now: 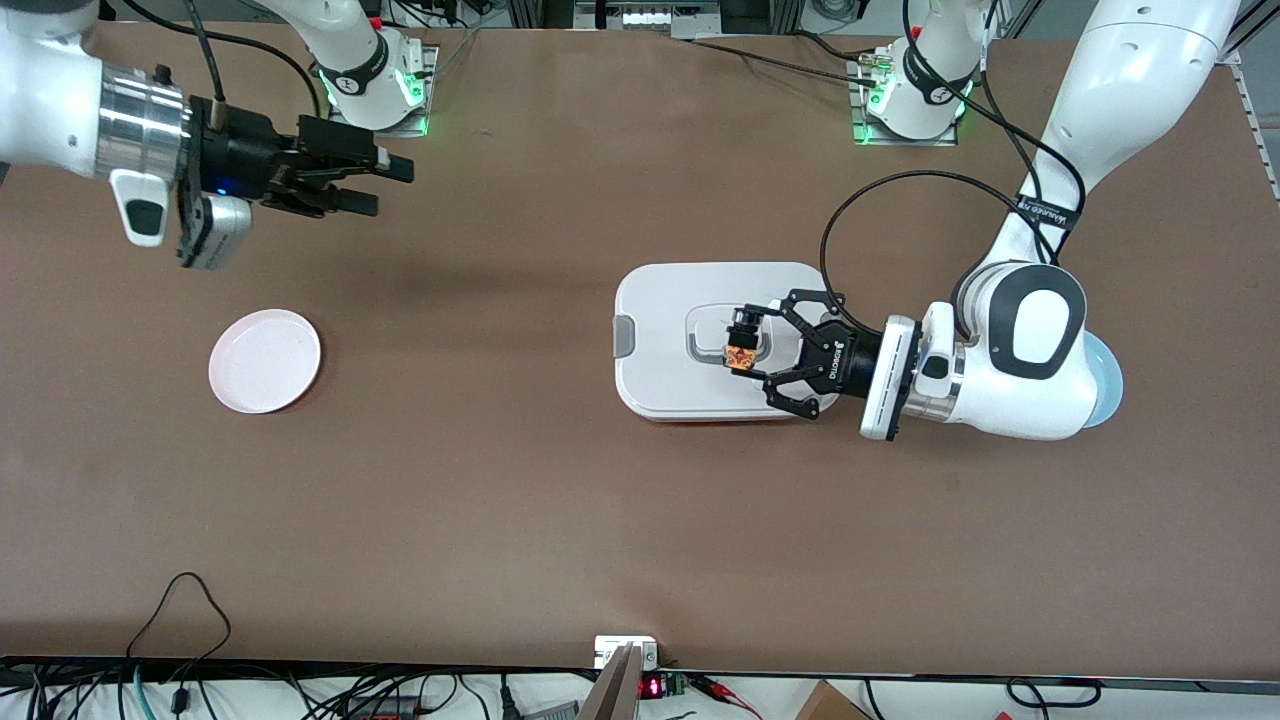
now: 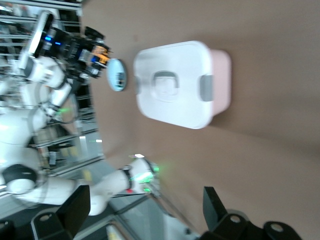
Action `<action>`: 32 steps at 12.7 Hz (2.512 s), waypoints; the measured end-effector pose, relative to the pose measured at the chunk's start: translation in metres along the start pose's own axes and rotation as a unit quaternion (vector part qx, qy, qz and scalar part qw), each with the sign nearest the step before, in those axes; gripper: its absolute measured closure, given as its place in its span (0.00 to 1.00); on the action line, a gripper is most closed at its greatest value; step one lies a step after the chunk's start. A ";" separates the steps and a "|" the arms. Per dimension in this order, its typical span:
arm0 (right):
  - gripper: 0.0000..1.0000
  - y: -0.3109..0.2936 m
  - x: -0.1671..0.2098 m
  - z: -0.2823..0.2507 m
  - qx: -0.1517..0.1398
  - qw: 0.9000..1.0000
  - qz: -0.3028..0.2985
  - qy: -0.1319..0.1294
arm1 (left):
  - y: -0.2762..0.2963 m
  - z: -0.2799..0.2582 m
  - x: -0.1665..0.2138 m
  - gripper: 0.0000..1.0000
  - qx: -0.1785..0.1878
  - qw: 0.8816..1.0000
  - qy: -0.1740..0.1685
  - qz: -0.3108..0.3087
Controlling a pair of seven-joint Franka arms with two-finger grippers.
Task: Transfer orange switch to right arm and place
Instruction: 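Reach the right gripper toward the switch held by the left gripper, then grasp the switch with the right gripper while the left gripper opens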
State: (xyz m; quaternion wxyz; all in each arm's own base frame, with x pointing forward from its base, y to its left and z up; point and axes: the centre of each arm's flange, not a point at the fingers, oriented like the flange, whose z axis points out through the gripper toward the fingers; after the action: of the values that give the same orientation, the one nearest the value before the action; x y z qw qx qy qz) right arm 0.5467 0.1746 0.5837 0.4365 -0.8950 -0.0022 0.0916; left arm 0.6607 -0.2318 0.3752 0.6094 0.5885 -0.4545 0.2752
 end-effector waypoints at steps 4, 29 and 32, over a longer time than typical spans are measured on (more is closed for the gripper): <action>0.00 0.021 0.036 0.053 0.117 0.993 0.008 -0.022 | 0.001 0.009 0.000 0.28 -0.006 1.000 -0.003 0.001; 0.02 0.007 0.114 0.344 0.340 0.927 0.063 0.145 | -0.001 0.009 -0.005 0.28 -0.006 1.000 -0.002 -0.002; 0.03 -0.002 0.110 0.353 0.338 0.928 0.066 0.144 | -0.001 0.010 -0.005 0.28 -0.007 1.000 -0.002 -0.002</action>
State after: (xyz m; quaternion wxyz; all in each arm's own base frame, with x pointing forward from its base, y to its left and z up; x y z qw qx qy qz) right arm 0.5961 0.4602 0.3548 0.7015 -0.6964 0.1508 -0.0148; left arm 0.6576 -0.2406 0.3696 0.6126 0.5859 -0.4568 0.2697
